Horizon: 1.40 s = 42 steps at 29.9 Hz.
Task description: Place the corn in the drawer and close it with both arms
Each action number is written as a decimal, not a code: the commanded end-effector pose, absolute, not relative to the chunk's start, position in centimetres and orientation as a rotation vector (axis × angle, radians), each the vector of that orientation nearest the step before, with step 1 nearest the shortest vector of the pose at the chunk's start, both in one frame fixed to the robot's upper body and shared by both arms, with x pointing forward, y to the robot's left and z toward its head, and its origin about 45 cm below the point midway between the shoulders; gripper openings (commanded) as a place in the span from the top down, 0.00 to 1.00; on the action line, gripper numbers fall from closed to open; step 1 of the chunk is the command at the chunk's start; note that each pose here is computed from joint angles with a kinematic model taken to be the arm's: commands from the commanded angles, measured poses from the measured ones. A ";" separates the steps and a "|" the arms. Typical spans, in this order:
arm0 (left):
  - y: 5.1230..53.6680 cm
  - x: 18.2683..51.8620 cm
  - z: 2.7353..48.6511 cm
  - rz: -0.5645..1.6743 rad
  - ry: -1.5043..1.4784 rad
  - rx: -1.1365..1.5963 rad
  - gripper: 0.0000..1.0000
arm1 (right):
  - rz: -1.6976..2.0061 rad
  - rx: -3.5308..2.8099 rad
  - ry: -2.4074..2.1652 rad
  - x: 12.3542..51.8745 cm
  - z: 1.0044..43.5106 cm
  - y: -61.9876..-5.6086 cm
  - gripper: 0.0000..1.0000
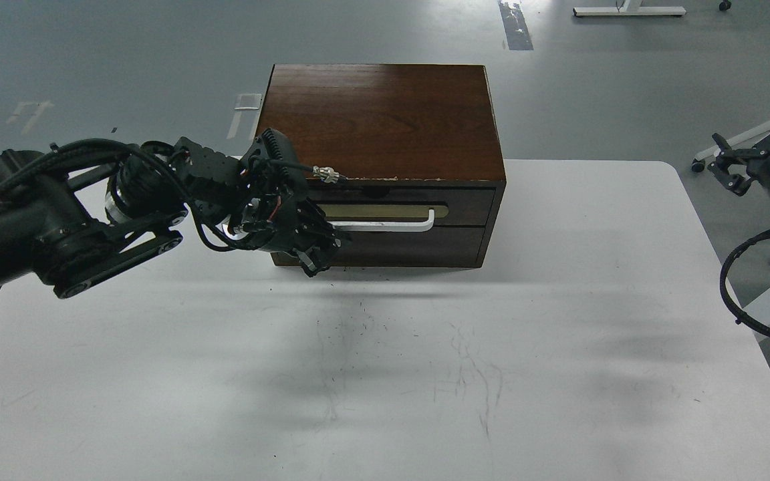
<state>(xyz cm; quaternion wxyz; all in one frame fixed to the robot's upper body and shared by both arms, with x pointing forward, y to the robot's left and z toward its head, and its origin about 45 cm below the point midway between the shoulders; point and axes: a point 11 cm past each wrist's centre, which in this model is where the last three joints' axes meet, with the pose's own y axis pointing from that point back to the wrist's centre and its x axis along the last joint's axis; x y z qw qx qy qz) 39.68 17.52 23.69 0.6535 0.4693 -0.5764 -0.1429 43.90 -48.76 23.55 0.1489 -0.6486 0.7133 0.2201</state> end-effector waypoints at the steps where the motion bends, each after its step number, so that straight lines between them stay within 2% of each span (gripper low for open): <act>1: 17.7 40.0 24.0 -0.317 -1.312 1.074 1.00 | 0.637 -1.863 2.054 43.8 23.3 -48.8 0.00; 5: 16.7 39.8 24.7 -0.327 -1.340 1.048 1.00 | 0.635 -1.861 2.058 43.7 23.3 -49.0 0.00; 16: 12.3 35.6 27.4 -0.356 -1.291 0.769 1.00 | 0.632 -1.862 2.066 43.5 23.3 -49.3 0.00; 23: 15.0 37.5 34.7 0.030 -0.957 0.473 1.00 | 0.602 -1.894 2.024 43.2 23.7 -49.4 0.00; 24: 15.9 38.4 36.2 0.129 -0.857 0.387 0.88 | 0.587 -1.894 2.023 43.2 24.3 -49.7 0.00; 25: 16.6 38.9 36.7 0.180 -0.800 0.347 0.68 | 0.579 -1.893 2.024 43.3 24.5 -49.9 0.00; 26: 17.7 39.8 37.7 0.274 -0.692 0.260 0.29 | 0.568 -1.892 2.022 43.3 25.0 -50.1 0.00; 27: 18.3 40.4 38.3 0.323 -0.637 0.212 0.24 | 0.563 -1.889 2.020 43.3 25.2 -50.2 0.00; 29: 20.8 42.3 39.7 0.477 -0.488 0.084 0.22 | 0.551 -1.885 2.010 43.5 25.8 -50.2 0.00; 30: 22.8 43.8 40.4 0.580 -0.409 0.009 0.15 | 0.541 -1.886 2.000 43.8 26.3 -50.1 0.00; 32: 25.8 45.7 41.2 0.726 -0.310 -0.100 0.08 | 0.528 -1.890 1.981 44.3 26.9 -49.7 0.00; 37: 32.0 48.4 41.8 0.983 -0.130 -0.329 0.03 | 0.511 -1.874 1.932 45.2 28.1 -48.9 0.00; 42: 36.3 49.2 38.5 1.158 0.067 -0.452 0.02 | 0.512 -1.833 1.886 45.6 28.6 -48.4 0.00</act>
